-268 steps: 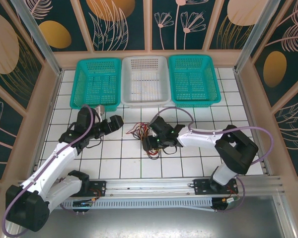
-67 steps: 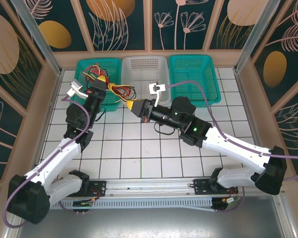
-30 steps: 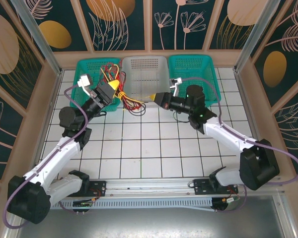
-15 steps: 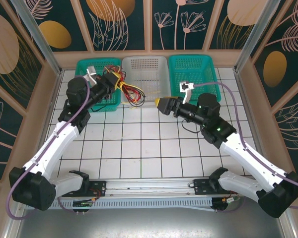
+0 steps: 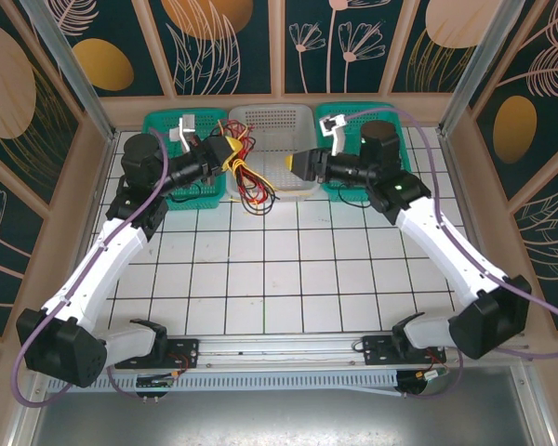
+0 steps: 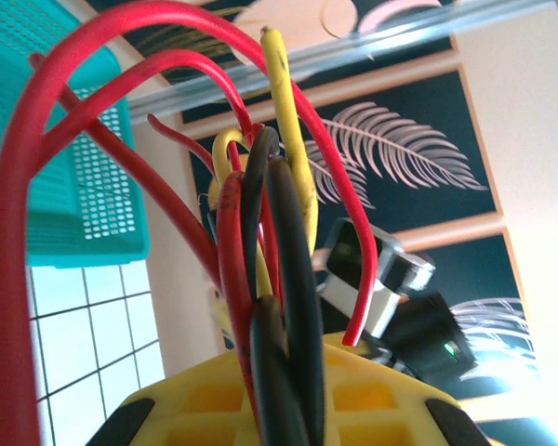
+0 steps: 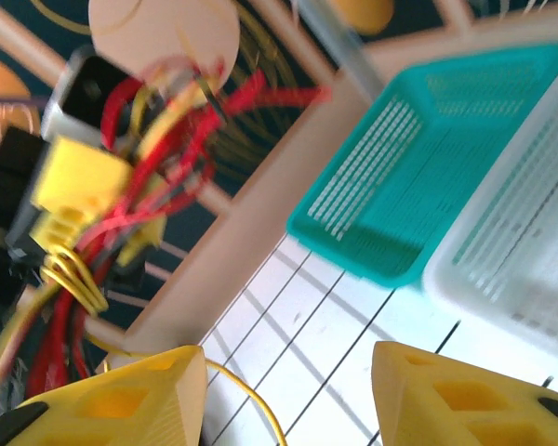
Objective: Untangle the cables
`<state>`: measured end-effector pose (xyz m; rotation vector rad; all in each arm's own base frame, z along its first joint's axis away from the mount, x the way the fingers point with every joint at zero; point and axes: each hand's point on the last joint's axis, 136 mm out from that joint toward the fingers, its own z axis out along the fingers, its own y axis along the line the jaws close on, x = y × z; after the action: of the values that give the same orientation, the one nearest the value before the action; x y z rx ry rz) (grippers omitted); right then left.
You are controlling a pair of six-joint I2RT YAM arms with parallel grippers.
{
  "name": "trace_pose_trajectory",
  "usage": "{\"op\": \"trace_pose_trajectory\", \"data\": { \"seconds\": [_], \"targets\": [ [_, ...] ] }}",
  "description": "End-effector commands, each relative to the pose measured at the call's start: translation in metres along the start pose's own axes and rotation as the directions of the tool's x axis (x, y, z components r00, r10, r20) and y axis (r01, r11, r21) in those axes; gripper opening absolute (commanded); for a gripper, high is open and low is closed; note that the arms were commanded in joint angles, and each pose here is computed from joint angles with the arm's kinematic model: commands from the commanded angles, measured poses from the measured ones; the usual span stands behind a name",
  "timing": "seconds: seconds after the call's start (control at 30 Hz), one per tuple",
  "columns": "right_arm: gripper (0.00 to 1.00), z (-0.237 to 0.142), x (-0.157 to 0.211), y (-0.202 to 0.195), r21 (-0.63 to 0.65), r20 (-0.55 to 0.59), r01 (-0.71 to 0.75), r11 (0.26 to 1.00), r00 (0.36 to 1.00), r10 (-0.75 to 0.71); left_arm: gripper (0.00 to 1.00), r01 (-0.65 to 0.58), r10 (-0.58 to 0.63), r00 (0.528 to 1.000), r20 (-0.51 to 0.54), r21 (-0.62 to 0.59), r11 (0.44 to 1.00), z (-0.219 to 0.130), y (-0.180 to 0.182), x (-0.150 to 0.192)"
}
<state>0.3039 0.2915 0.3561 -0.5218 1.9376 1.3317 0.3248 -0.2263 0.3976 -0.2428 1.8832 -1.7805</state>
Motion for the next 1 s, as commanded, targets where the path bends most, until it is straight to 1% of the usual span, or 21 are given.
{"op": "trace_pose_trajectory", "data": {
  "seconds": [0.0,0.13,0.2,0.33,0.4,0.57,0.63,0.7,0.77,0.87,0.97],
  "targets": [
    [0.51,-0.002,0.014,0.031,-0.158,-0.085,0.004,0.987,0.996,-0.018,0.0,-0.106,0.115,0.992,-0.043,0.161,0.981,-0.007,-0.051,0.008],
    [0.57,-0.002,0.024,0.027,-0.164,-0.097,-0.013,0.986,0.995,-0.003,0.0,-0.128,0.141,0.988,-0.056,0.193,0.973,-0.007,-0.061,0.009],
    [0.57,0.001,0.03,0.024,-0.164,-0.119,-0.03,0.986,0.993,0.011,0.0,-0.137,0.151,0.987,-0.057,0.201,0.97,-0.007,-0.065,0.009],
    [0.56,0.007,0.041,0.024,-0.187,-0.147,-0.057,0.981,0.989,0.029,0.0,-0.142,0.156,0.986,-0.052,0.214,0.967,-0.008,-0.068,0.009],
    [0.53,0.008,0.042,0.028,-0.2,-0.145,-0.056,0.978,0.989,0.027,0.0,-0.133,0.147,0.988,-0.054,0.209,0.969,-0.007,-0.065,0.009],
    [0.51,0.005,0.044,0.037,-0.237,-0.138,-0.065,0.969,0.99,0.032,0.0,-0.118,0.131,0.989,-0.062,0.188,0.975,-0.005,-0.055,0.009],
    [0.47,0.004,0.045,0.039,-0.248,-0.136,-0.067,0.966,0.99,0.034,0.0,-0.11,0.124,0.99,-0.066,0.186,0.976,-0.005,-0.053,0.01],
    [0.37,0.004,0.045,0.038,-0.248,-0.131,-0.069,0.966,0.991,0.037,0.0,-0.108,0.122,0.99,-0.066,0.186,0.977,-0.005,-0.052,0.011],
    [0.29,0.004,0.046,0.037,-0.245,-0.125,-0.068,0.967,0.991,0.038,0.0,-0.106,0.12,0.991,-0.065,0.188,0.976,-0.006,-0.052,0.011],
    [0.22,0.004,0.045,0.037,-0.246,-0.114,-0.068,0.967,0.993,0.041,0.0,-0.098,0.112,0.992,-0.066,0.191,0.977,-0.006,-0.051,0.012],
    [0.12,0.002,0.044,0.038,-0.249,-0.105,-0.063,0.967,0.994,0.037,0.0,-0.082,0.097,0.993,-0.064,0.205,0.975,-0.007,-0.051,0.012]
  ]
}}
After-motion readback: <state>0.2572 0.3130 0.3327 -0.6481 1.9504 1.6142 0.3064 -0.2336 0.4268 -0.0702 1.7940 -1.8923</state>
